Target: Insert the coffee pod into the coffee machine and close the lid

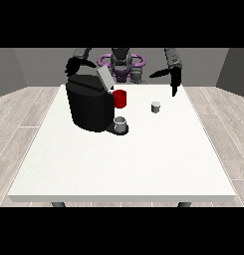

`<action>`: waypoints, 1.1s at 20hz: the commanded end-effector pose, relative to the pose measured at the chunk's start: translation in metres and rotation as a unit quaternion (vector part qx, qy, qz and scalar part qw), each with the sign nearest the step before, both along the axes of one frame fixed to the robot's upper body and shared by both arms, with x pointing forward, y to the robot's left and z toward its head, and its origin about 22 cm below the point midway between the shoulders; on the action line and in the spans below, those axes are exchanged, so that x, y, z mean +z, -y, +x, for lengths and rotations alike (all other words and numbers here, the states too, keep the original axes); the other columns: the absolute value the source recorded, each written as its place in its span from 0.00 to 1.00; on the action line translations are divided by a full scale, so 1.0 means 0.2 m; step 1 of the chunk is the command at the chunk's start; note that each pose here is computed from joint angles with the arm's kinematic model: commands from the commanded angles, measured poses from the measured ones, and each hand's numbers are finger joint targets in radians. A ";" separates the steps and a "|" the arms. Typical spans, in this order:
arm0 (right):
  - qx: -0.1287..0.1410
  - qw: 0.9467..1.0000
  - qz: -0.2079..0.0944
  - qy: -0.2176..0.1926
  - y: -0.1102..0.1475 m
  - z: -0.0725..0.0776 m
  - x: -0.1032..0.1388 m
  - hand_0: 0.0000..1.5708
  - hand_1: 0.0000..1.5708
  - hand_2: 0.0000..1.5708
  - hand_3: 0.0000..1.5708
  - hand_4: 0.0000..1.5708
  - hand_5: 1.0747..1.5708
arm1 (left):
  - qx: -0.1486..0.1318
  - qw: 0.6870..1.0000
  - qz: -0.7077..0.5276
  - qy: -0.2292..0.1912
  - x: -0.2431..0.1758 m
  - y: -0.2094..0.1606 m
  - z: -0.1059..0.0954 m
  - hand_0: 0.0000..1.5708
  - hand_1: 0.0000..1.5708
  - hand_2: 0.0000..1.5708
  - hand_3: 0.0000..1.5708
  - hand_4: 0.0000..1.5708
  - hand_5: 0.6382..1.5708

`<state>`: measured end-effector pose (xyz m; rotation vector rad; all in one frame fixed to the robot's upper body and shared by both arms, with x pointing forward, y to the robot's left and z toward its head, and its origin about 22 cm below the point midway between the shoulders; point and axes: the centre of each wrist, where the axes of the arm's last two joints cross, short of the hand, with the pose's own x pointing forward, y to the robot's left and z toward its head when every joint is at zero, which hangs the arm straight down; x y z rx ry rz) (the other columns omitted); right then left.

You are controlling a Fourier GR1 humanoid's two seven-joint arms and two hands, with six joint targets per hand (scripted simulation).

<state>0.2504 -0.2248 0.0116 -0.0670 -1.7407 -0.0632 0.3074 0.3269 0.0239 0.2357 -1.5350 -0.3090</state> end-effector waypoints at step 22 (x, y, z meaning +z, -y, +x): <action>-0.016 0.998 -0.033 -0.055 -0.02 0.23 0.06 0.00 0.00 0.00 0.00 0.27 1.00 | -0.005 0.985 0.150 -0.082 -0.19 0.06 0.22 0.51 0.51 0.54 0.32 0.00 1.00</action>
